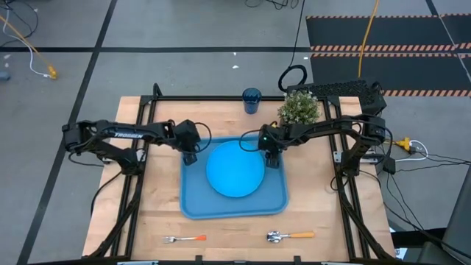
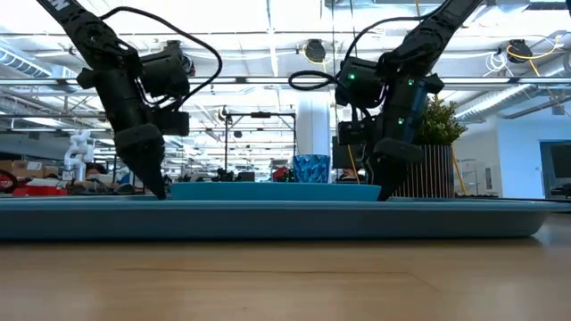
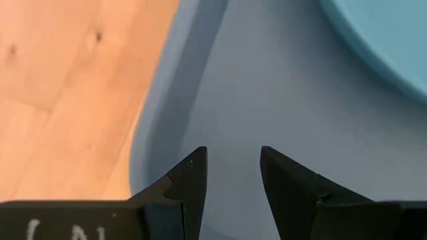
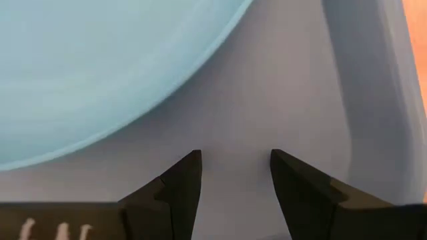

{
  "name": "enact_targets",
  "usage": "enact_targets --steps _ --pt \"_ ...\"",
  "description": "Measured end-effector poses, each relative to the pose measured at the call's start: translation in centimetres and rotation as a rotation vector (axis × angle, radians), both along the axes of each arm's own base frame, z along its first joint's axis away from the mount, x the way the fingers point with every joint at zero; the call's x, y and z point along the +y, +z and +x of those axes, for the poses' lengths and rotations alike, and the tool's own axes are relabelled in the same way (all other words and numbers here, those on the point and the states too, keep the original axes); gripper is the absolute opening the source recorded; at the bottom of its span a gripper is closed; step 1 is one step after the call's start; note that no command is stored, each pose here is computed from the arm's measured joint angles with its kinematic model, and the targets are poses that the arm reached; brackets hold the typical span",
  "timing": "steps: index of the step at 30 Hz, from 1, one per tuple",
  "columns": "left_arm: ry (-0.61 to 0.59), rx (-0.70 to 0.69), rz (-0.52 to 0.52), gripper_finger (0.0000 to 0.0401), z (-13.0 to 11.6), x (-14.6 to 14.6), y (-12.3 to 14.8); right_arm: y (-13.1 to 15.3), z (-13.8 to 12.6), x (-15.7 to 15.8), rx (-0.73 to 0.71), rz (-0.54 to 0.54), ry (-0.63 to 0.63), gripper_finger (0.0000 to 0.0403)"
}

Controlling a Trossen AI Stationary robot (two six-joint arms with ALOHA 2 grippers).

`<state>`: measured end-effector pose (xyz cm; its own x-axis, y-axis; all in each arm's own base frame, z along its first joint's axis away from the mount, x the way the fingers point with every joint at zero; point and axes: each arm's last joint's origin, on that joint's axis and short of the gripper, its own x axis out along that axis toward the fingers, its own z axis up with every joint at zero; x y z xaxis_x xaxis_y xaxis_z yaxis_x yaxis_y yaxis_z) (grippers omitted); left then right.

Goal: Pick and place plate/cup/fork/spoon on tray
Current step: Move the blue tray to the center of the table

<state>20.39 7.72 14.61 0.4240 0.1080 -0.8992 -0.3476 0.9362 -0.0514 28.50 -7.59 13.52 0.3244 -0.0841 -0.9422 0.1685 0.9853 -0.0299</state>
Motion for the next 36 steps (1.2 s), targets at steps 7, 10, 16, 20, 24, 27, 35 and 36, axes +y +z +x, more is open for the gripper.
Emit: enact_targets --steps 7,10,16,20,24,27,35,36 --pt "-0.025 0.05 0.009 0.0143 1.0 0.5 -2.1 0.0 -0.4 -0.5 0.023 0.014 -0.048 0.0171" --pt "-0.033 0.03 0.03 0.0143 1.4 0.7 -2.3 -0.1 -0.6 -0.5 0.041 0.017 -0.053 0.0171" --pt "-0.027 0.004 0.05 0.0143 1.4 1.5 -2.3 -0.1 -0.7 -0.4 0.051 0.028 -0.077 0.0171" --pt "-0.012 -0.002 0.062 0.0143 1.2 2.2 -2.3 -0.1 -0.7 -0.4 0.051 0.028 -0.079 0.0171" --pt "0.005 -0.015 0.087 0.0143 1.1 2.8 -2.3 -0.1 -0.7 -0.4 0.049 0.028 -0.079 0.0171" --pt "0.013 -0.021 0.088 0.0143 1.1 3.0 -2.2 -0.1 -0.7 -0.4 0.051 0.028 -0.078 0.0171" --pt "0.027 -0.022 0.062 0.0143 1.3 2.4 -2.3 -0.2 -0.8 -0.9 0.052 0.015 -0.072 0.0171" --pt "0.026 -0.02 0.063 0.0143 1.3 2.3 -2.3 -0.2 -0.8 -1.0 0.055 0.006 -0.072 0.0171"
